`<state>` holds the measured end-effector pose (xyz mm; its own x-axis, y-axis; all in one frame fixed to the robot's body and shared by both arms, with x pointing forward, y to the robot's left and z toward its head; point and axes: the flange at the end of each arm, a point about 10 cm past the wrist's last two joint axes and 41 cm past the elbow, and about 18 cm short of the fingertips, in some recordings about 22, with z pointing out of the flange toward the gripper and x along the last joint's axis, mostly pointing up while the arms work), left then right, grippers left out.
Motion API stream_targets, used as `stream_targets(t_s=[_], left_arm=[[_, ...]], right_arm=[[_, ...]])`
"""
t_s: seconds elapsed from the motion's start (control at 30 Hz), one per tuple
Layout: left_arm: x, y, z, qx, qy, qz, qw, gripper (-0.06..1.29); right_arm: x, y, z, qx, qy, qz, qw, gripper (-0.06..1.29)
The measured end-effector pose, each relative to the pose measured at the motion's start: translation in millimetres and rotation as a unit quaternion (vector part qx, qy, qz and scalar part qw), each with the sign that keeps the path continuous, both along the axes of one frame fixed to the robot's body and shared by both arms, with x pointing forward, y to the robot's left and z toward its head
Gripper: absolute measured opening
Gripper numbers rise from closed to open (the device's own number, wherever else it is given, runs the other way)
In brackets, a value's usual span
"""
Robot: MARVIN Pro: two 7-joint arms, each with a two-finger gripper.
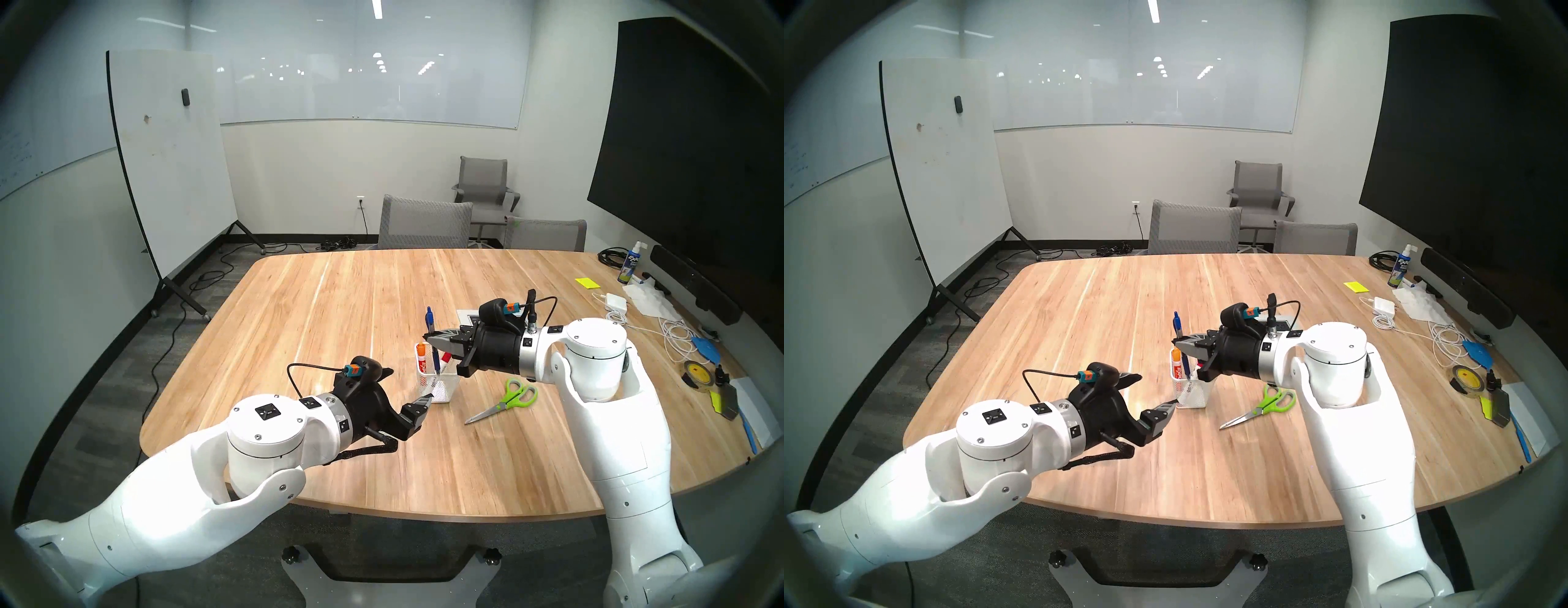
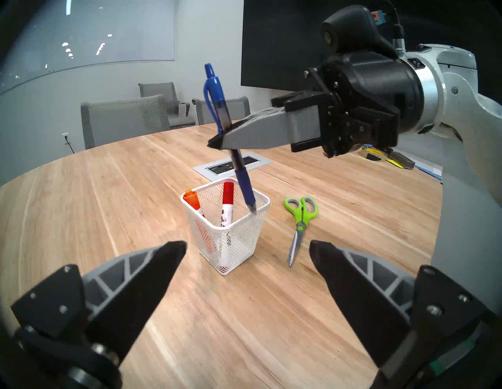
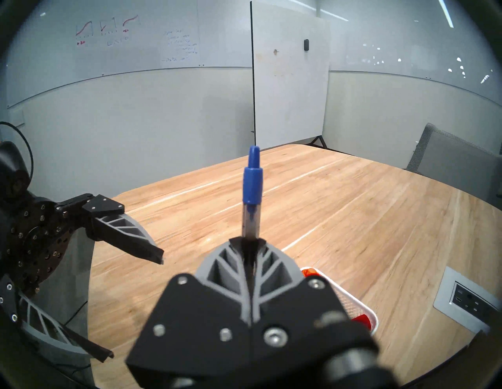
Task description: Place the pen, the marker, and the scissors into the pen holder
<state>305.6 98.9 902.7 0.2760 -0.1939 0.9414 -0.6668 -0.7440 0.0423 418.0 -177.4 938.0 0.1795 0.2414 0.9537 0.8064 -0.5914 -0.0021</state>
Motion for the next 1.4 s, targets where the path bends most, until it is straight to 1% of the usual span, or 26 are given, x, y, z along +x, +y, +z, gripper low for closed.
stream_targets(t_s=[0.3, 0.47, 0.57, 0.8, 0.97, 1.4], left_arm=[[-9.1, 4, -2.5, -0.007, -0.004, 0.008, 0.9999, 1.21], [-12.0, 5, -4.2, -0.011, -0.005, 0.01, 0.9999, 1.21], [-13.7, 5, -4.8, -0.013, -0.005, 0.01, 0.9998, 1.21], [-16.7, 7, -4.1, -0.018, -0.007, 0.01, 0.9998, 1.21], [-17.8, 6, -3.6, -0.021, -0.006, 0.009, 0.9997, 1.21], [-17.7, 6, -2.0, -0.027, -0.008, 0.01, 0.9996, 1.21]], right_arm=[[12.5, 0, -3.1, 0.012, -0.002, -0.027, 0.9996, -0.03], [15.9, 0, -0.3, 0.016, -0.008, -0.035, 0.9992, -0.03], [17.7, 2, -0.6, 0.011, -0.01, -0.037, 0.9992, -0.03], [20.7, 9, -8.6, -0.007, -0.007, -0.036, 0.9993, -0.03], [23.4, 10, -15.4, -0.015, -0.003, -0.039, 0.9991, -0.03], [30.7, 6, -34.3, -0.018, 0.01, -0.046, 0.9987, -0.03]])
